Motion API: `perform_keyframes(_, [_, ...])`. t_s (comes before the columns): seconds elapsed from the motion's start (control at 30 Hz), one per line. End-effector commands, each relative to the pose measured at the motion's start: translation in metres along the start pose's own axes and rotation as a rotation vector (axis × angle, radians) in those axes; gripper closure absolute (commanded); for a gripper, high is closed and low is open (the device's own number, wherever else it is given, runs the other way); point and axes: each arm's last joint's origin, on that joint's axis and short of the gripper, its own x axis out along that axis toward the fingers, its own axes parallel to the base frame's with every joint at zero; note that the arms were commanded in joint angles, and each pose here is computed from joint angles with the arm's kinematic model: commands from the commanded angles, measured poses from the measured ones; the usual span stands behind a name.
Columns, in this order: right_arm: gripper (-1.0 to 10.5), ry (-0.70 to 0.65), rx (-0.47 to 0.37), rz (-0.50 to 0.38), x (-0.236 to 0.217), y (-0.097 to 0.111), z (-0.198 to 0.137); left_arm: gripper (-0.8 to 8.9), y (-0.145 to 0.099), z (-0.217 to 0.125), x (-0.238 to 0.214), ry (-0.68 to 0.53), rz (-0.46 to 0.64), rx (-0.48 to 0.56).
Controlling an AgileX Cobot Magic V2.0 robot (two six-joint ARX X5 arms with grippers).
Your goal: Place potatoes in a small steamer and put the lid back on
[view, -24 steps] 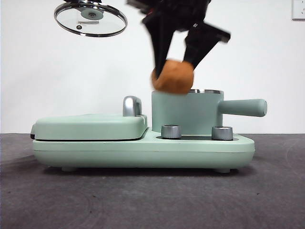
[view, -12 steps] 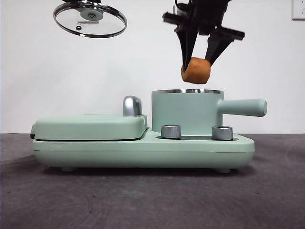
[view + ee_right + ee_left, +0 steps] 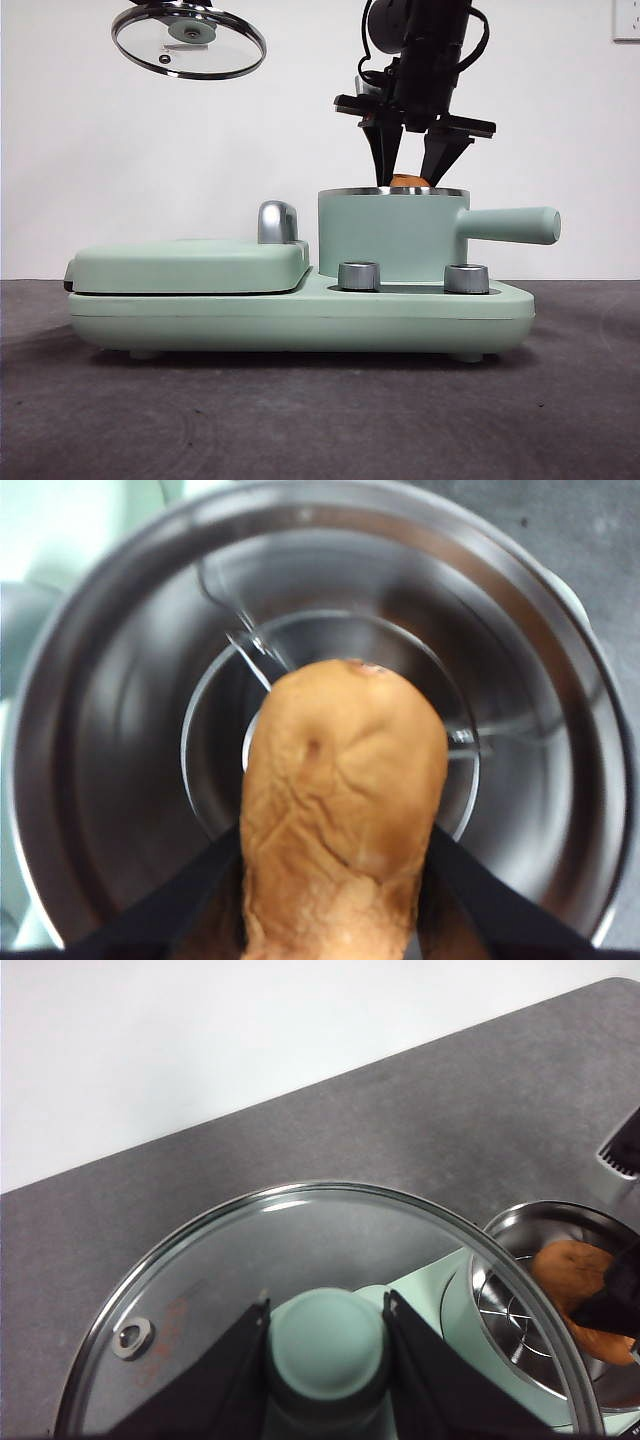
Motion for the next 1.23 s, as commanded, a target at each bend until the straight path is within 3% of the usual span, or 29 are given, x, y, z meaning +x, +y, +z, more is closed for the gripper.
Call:
perform_keyframes(0.03, [8.7, -0.012, -0.015, 0.005, 0.009, 0.004, 0.006, 7.99, -0.001, 0.009, -0.006, -0.052, 0.001, 0.022])
perform_keyframes(0.5, [8.2, 0.052, -0.046, -0.012, 0.018, 0.000, 0.002, 7.99, -0.001, 0.009, -0.005, -0.051, 0.001, 0.022])
perform_keyframes(0.73, [5.5, 0.041, -0.048, -0.009, 0.018, 0.001, 0.003, 7.99, -0.001, 0.009, -0.005, -0.051, 0.001, 0.021])
perform_keyframes(0.83, [5.4, 0.008, -0.052, -0.001, 0.014, 0.003, 0.006, 7.99, -0.001, 0.008, -0.005, -0.051, 0.001, 0.021])
perform_keyframes(1.03, [5.4, -0.058, -0.081, 0.012, -0.034, 0.006, 0.008, 7.99, -0.001, 0.008, -0.005, -0.049, 0.000, 0.013])
perform_keyframes(1.23, [5.4, -0.214, -0.152, 0.082, -0.100, 0.014, -0.004, 7.99, -0.004, 0.009, -0.005, -0.050, -0.007, 0.010])
